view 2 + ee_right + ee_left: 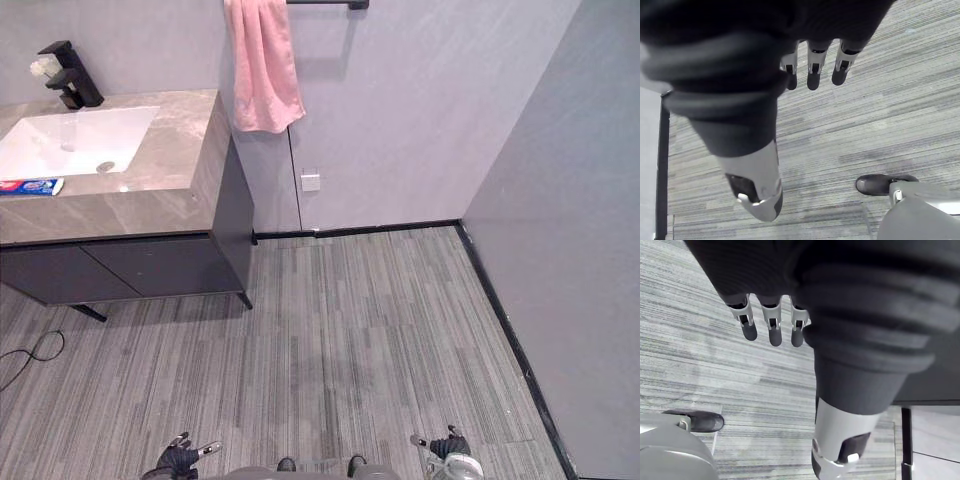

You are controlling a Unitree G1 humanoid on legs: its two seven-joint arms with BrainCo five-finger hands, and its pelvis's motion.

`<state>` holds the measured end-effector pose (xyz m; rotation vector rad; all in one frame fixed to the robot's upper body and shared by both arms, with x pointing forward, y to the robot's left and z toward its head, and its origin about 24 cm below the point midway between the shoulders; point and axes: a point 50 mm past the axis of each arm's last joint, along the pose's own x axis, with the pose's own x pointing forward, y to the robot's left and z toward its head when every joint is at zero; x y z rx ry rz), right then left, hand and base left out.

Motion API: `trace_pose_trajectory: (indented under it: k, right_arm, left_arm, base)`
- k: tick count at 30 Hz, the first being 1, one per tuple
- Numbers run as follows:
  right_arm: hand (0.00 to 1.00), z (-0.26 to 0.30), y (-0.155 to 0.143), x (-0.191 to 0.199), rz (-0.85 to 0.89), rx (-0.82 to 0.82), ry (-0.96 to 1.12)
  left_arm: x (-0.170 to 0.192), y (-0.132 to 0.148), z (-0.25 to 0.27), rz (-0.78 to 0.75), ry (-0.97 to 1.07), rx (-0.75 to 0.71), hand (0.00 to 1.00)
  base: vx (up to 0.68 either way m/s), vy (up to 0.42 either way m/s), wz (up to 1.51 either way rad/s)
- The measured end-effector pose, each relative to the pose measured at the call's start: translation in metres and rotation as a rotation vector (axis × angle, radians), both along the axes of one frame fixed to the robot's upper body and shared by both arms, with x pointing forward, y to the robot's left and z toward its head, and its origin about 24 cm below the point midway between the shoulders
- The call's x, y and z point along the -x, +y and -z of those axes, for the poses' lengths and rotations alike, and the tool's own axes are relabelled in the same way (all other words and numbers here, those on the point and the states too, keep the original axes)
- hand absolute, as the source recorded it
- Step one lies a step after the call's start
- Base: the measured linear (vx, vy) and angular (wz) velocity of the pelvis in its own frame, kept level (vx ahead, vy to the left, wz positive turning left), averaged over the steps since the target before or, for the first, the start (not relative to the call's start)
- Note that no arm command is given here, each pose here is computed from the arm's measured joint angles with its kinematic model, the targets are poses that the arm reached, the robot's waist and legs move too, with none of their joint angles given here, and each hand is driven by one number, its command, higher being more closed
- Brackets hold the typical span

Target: Organize washtable

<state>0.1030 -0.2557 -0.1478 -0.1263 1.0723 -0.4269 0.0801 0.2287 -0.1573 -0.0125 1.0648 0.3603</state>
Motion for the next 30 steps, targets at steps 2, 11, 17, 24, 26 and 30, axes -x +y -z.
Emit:
trace_pose_trajectory:
  k: [2,11,17,24,26,30]
  right_arm:
    - [0.0,-0.0002,-0.0011,0.0,0.001,0.001,0.006]
    - [0.0,0.0001,-0.0007,-0.0002,0.001,-0.001,0.012]
    - [0.0,0.0008,0.0009,0.0003,0.002,-0.006,0.014]
    - [0.0,0.002,0.0022,0.0027,0.003,-0.01,0.024]
    - [0.0,0.0028,0.0033,0.0043,0.004,-0.013,0.029]
    - [0.0,0.0026,0.0043,0.0026,0.002,-0.016,0.025]
  left_arm:
    - [0.0028,-0.0008,0.0013,0.002,0.012,0.009,0.0]
    - [-0.002,-0.0012,0.0005,0.007,0.001,0.01,0.0]
    - [-0.0019,-0.0024,0.0007,0.016,0.003,0.012,0.0]
    - [0.0009,-0.0025,0.0014,0.014,0.011,0.012,0.0]
    - [0.0011,-0.0024,0.0014,0.014,0.011,0.012,0.0]
    - [0.0008,-0.0024,0.0014,0.014,0.011,0.012,0.0]
  base:
    - [0.0,-0.009,-0.06]
    - [0.0,-0.002,0.0]
    - [-0.04,-0.02,0.0]
    - [-0.05,-0.025,-0.05]
    - [-0.01,-0.029,-0.07]
    - [0.01,-0.029,-0.17]
